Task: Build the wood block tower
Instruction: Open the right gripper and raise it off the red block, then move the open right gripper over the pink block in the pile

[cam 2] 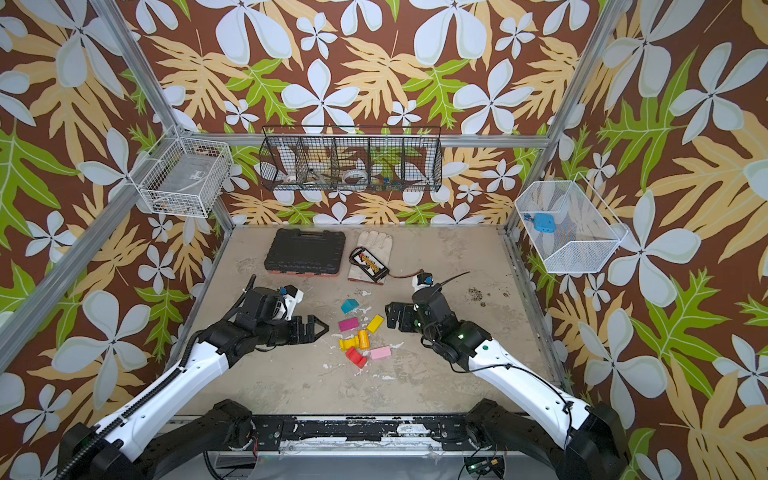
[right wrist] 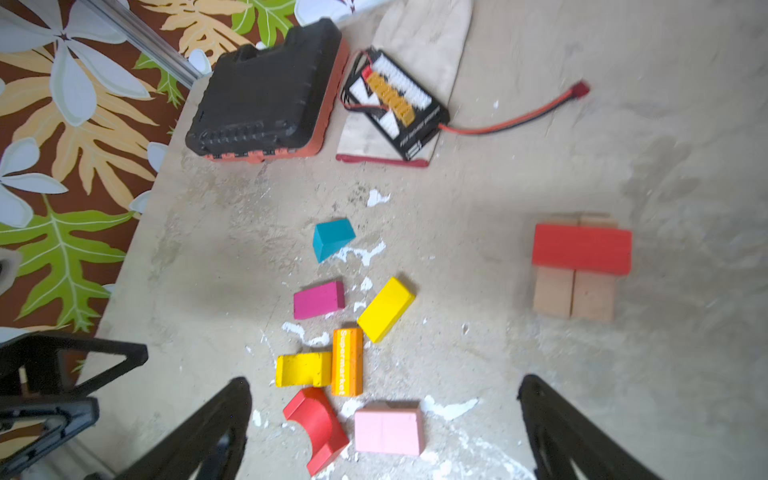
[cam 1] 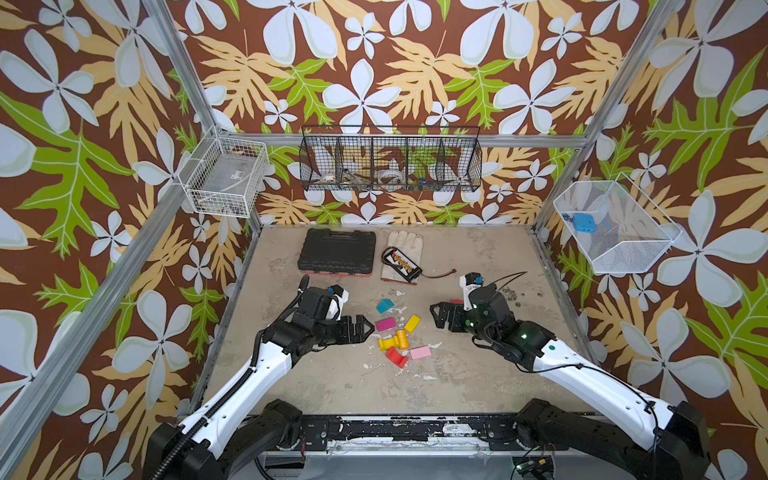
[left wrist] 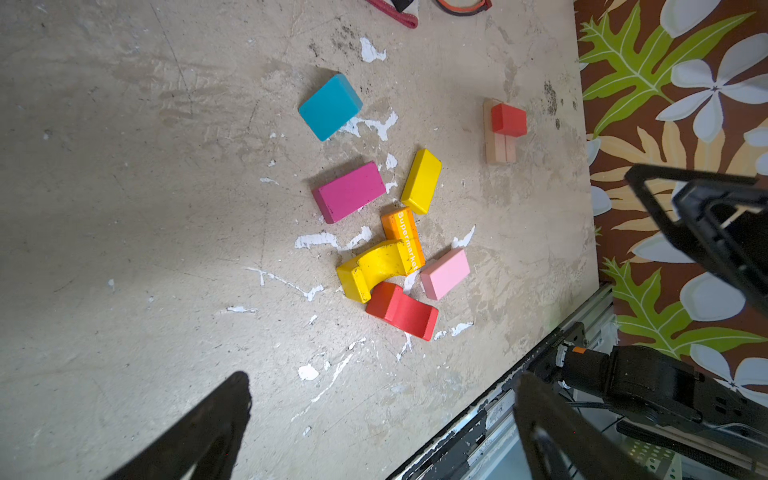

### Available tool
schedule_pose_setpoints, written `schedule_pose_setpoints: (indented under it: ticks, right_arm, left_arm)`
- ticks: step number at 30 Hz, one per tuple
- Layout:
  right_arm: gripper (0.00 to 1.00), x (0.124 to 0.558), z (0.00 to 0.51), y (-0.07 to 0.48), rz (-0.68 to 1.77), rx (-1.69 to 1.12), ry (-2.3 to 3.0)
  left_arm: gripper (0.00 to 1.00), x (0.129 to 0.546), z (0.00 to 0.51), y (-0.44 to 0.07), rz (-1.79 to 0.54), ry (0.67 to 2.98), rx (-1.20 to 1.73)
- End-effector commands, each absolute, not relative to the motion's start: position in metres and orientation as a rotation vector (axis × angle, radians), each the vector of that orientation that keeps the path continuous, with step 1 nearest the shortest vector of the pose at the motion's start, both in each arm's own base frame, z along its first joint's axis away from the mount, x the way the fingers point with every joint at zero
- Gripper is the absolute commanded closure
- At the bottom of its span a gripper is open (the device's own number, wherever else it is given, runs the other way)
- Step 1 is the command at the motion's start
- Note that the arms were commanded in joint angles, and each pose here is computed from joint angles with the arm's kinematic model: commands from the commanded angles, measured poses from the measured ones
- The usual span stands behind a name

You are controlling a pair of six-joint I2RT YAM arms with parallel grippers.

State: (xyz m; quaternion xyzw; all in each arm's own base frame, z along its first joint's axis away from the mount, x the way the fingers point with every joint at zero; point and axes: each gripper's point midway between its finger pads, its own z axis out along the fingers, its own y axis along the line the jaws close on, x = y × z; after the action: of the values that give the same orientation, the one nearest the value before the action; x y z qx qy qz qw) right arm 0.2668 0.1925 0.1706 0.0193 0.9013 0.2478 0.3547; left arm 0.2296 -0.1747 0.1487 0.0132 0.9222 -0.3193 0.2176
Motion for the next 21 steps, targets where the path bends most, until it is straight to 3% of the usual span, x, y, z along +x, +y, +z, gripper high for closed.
schedule_pose_setpoints:
  ticks: [1,5,8,13,21]
  right_arm:
    - [0.00,0.257,0.176,0.208,0.794,0.041,2.332]
    - [0.00,0.247,0.188,0.211,0.820,-0.113,2.266]
    - [0.00,0.235,0.180,0.199,0.797,-0.078,2.299]
    - [0.00,0.222,0.135,0.170,0.532,0.005,2.400]
    - [0.08,0.204,0.074,0.221,0.265,-0.229,2.553]
  left_arm:
    - [0.00,0.232,0.148,-0.175,-0.878,2.550,0.040]
    - [0.00,0.232,0.148,-0.175,-0.877,2.552,0.039]
    - [0.00,0.232,0.150,-0.175,-0.880,2.542,0.041]
    - [0.00,0.231,0.149,-0.175,-0.882,2.546,0.042]
    - [0.00,0.232,0.150,-0.175,-0.882,2.543,0.042]
